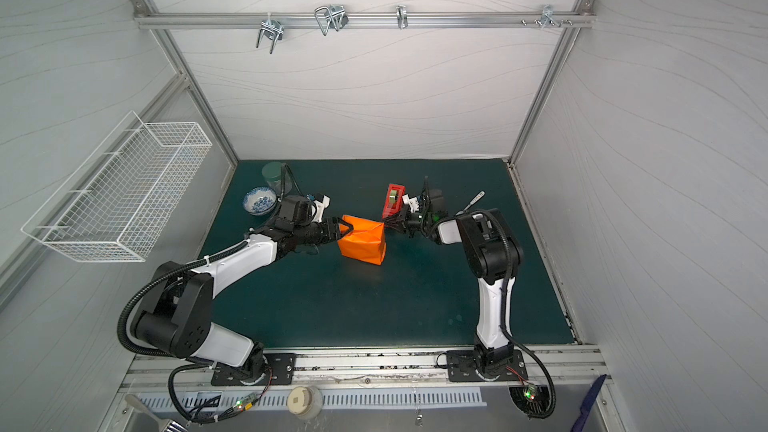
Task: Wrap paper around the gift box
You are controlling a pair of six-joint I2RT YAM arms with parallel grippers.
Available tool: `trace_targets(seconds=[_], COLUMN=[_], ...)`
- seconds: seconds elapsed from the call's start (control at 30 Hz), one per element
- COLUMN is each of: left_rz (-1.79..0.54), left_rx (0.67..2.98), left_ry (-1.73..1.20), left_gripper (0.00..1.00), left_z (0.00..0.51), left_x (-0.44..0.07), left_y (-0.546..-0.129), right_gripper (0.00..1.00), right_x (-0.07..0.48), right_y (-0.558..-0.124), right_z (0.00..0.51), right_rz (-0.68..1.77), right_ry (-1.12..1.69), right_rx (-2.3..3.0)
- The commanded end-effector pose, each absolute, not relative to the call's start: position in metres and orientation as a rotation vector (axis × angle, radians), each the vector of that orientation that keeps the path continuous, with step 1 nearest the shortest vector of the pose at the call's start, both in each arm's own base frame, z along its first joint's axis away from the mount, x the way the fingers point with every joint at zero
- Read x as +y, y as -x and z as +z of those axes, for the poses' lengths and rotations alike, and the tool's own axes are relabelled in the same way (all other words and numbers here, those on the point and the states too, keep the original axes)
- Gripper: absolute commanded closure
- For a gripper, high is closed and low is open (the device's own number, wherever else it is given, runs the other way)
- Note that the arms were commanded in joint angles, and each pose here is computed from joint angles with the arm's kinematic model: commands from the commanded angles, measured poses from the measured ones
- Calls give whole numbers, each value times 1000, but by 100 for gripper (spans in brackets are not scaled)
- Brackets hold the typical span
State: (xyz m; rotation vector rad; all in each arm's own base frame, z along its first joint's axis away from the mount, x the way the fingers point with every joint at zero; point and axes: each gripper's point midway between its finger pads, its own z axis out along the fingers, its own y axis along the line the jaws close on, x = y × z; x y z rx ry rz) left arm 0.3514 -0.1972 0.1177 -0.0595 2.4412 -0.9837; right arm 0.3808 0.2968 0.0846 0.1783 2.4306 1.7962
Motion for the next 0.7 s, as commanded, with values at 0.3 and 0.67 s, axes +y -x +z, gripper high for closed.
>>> trace_targets(seconds=[0.3,0.67], left_rz=[-841,-837], left_rx=[2599,2603], left_ry=[131,131], left_gripper=[28,28], left_z=[75,74], left_x=[-176,-175], left_y=[-334,-333], right_gripper=[100,100], right_x=[284,256], right_y=[-369,-378], right_z=[31,9], right_rz=[1578,1231], right_ry=[-168,-117], right_rx=[2598,2690])
